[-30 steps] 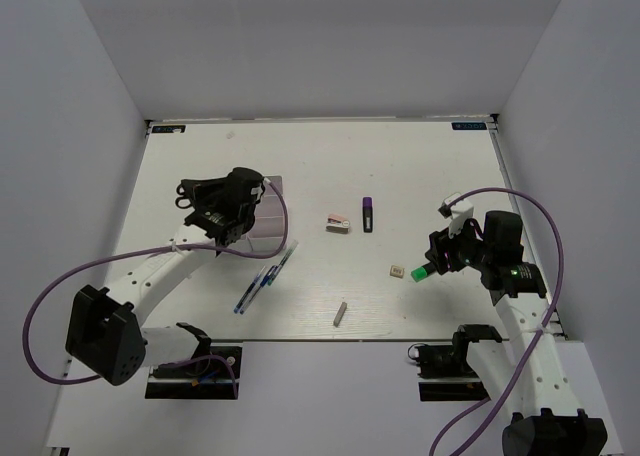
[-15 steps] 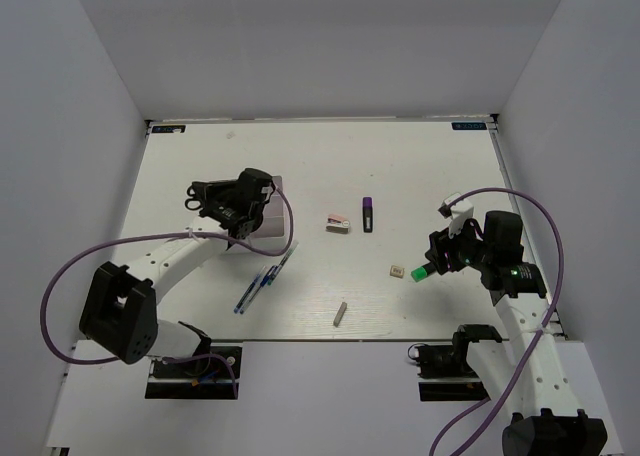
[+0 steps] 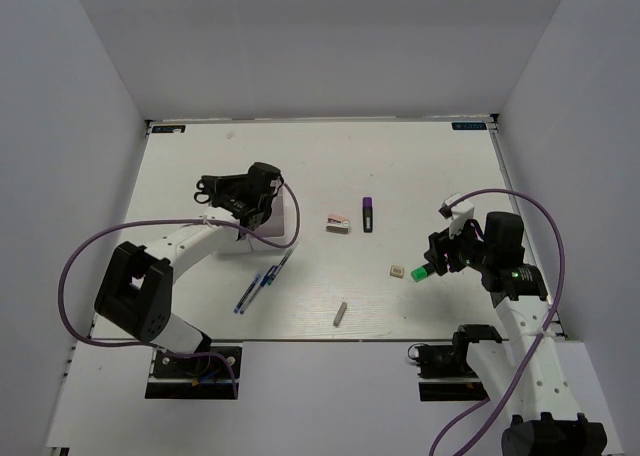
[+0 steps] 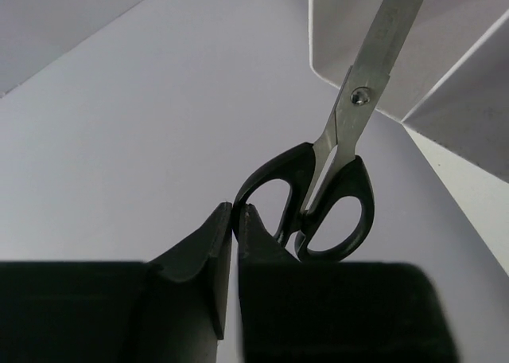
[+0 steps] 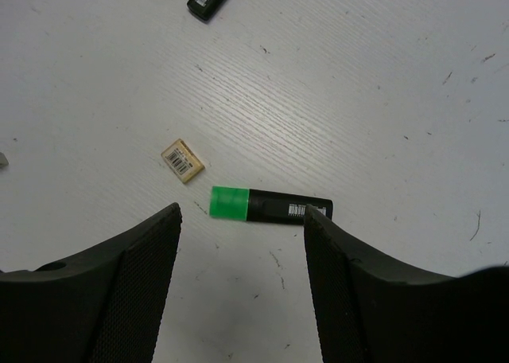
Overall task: Sort the stationery into containers
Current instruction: Place the scissors in the storage box, then pick up the stationery from the center of the board.
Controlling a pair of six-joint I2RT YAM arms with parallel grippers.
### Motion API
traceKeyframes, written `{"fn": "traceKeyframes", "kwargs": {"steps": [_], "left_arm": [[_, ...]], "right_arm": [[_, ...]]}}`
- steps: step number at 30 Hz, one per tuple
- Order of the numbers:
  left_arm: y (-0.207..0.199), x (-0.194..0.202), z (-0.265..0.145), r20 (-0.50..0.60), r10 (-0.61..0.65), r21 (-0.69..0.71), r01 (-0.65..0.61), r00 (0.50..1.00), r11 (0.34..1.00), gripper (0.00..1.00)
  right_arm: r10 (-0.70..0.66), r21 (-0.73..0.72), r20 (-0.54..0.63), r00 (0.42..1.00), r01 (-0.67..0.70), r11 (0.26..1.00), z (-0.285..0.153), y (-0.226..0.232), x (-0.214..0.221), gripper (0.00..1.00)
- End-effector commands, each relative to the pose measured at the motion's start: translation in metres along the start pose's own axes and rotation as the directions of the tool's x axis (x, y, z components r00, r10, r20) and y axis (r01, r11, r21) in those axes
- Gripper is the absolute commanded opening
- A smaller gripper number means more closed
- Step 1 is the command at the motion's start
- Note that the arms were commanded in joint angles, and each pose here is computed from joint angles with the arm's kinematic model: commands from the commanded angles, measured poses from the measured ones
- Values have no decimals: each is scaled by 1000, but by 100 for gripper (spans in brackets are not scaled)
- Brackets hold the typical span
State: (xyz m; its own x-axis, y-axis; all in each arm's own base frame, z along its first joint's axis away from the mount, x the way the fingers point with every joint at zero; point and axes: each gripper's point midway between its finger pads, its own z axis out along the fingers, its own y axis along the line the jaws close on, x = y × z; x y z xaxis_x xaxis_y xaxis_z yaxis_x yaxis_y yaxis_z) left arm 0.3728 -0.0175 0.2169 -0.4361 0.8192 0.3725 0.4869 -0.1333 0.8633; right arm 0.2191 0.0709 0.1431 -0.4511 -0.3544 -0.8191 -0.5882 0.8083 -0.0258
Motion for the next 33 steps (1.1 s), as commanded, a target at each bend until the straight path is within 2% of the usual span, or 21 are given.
{"fn": "traceKeyframes", "kwargs": {"steps": [1,8,16,20,21,22,23,24,25,26,27,28,29,30,31,32,33], "left_arm": [[23,4,-2,-12,-74,-51,74,997,996,23],[34,5,-2,-20,-122,-94,119,992,988,58],[41,5,-13,0,-146,-127,145,989,981,61],[51,1,-30,34,-169,-165,172,985,971,50],[54,1,-41,34,-187,-183,190,982,965,36],[62,-4,-54,61,-214,-203,222,975,954,28],[65,0,-62,41,-245,-218,248,969,944,20],[74,-6,-75,83,-377,-233,385,923,893,0],[74,-1,-88,46,-396,-248,394,917,885,0],[85,12,-104,37,-490,-244,483,871,841,0],[77,1,-118,123,-659,-194,669,742,717,0],[60,-19,-129,173,-801,-92,819,573,566,9],[41,7,-153,66,-712,184,693,699,697,21],[22,4,-155,-33,-754,287,729,656,621,39],[-2,-11,-169,-159,-832,453,788,531,417,63],[-38,-21,-186,-217,-809,595,731,546,334,70],[-50,-31,-197,-207,-816,658,694,540,293,91]], "right_arm": [[-3,-8,31,1000,4,1000,-2,1,-9,66],[-4,-6,32,999,4,1000,-3,2,-8,69],[-3,-4,29,1000,3,1000,-2,1,-7,69],[0,1,26,1000,0,1000,-1,0,-6,69],[2,-2,22,1000,-2,1000,-1,0,-5,69],[3,0,24,1000,-3,1000,-1,0,-6,66],[2,0,18,1000,-2,1000,0,-1,-5,56],[4,-3,15,1000,-4,1000,0,0,-4,37],[13,-4,1,1000,-13,1000,3,-1,-2,0],[13,-2,-11,1000,-13,1000,4,-2,-1,0],[16,-11,-32,999,-16,1000,6,-3,2,0],[-2,-47,-42,999,0,999,5,1,-1,16],[-2,-107,-115,993,-10,994,11,7,11,37],[-21,-160,-97,995,6,987,7,13,-3,56],[-50,-228,-90,995,28,973,11,19,-5,80],[-45,-268,-94,995,18,963,14,24,-6,84],[-56,-327,-32,998,43,944,15,32,-21,86]]}}
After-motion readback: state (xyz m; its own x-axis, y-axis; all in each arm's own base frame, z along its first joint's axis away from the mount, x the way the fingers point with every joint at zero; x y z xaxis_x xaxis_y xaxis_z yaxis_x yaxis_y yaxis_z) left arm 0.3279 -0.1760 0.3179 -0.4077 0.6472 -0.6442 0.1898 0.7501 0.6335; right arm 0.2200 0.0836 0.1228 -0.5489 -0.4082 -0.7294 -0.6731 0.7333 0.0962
